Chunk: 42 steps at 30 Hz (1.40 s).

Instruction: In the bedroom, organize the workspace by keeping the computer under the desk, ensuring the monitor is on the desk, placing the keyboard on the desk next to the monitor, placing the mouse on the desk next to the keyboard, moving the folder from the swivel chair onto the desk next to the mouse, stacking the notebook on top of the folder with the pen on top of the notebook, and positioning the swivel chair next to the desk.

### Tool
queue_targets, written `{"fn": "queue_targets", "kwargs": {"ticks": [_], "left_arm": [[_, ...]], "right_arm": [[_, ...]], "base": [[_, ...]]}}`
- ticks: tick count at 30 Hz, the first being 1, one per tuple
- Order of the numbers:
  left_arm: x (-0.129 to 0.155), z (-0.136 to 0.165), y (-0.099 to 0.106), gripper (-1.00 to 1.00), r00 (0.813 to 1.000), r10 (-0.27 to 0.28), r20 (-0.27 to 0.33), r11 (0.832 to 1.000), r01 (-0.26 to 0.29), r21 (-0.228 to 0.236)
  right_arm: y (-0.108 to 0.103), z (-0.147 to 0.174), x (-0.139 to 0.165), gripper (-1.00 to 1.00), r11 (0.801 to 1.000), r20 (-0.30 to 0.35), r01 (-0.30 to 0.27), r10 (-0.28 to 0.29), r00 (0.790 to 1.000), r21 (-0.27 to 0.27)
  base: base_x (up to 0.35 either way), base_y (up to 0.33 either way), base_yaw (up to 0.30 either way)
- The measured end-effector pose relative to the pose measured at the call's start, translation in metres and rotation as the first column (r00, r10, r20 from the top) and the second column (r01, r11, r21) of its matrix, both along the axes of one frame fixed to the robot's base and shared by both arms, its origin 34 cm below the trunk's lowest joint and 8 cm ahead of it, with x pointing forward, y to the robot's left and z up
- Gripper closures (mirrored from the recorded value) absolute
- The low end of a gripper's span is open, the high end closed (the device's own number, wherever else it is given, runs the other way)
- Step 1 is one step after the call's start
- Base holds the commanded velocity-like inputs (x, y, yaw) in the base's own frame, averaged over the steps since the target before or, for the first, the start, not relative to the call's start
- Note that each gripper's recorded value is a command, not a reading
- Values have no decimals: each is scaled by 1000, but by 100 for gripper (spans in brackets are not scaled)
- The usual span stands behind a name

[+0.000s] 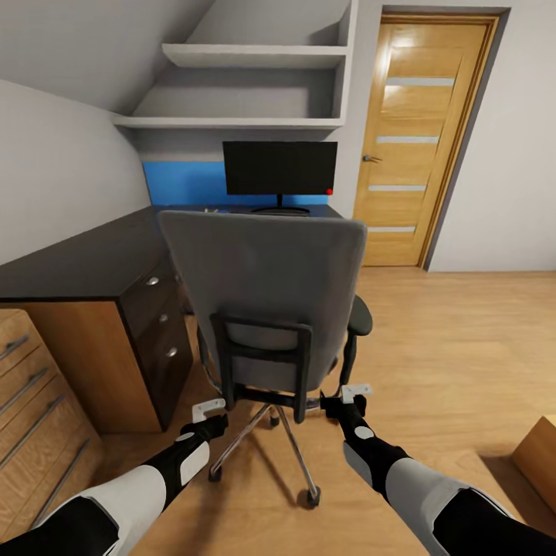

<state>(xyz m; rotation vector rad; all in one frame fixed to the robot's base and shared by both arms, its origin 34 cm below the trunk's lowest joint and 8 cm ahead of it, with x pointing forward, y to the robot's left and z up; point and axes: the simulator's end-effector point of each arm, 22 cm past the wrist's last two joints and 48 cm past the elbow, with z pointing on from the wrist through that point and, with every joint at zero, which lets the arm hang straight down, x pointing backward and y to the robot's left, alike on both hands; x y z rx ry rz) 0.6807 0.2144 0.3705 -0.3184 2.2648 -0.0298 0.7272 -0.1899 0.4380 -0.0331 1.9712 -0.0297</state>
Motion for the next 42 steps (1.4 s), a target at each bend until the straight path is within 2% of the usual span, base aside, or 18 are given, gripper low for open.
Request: {"fn": "queue_targets", "kwargs": {"ticks": [17,38,42], "left_arm": [[0,-1,0,-100,1000,0,-3,1000,0,-1],[0,0,-1,-100,1000,-8,-2,1000,8,4],[0,-1,-1,-100,1000,-8,-3,1000,8,4]], "right_arm": [[1,0,0,-100,1000,0,-1,1,1000,2],[2,1,1,-100,1000,5,2,-2,1000,4],[1,1,1,-100,1000,4,5,-5,1000,5]], "base": [[222,-137,1],[8,-8,50],[-207,0,0]]}}
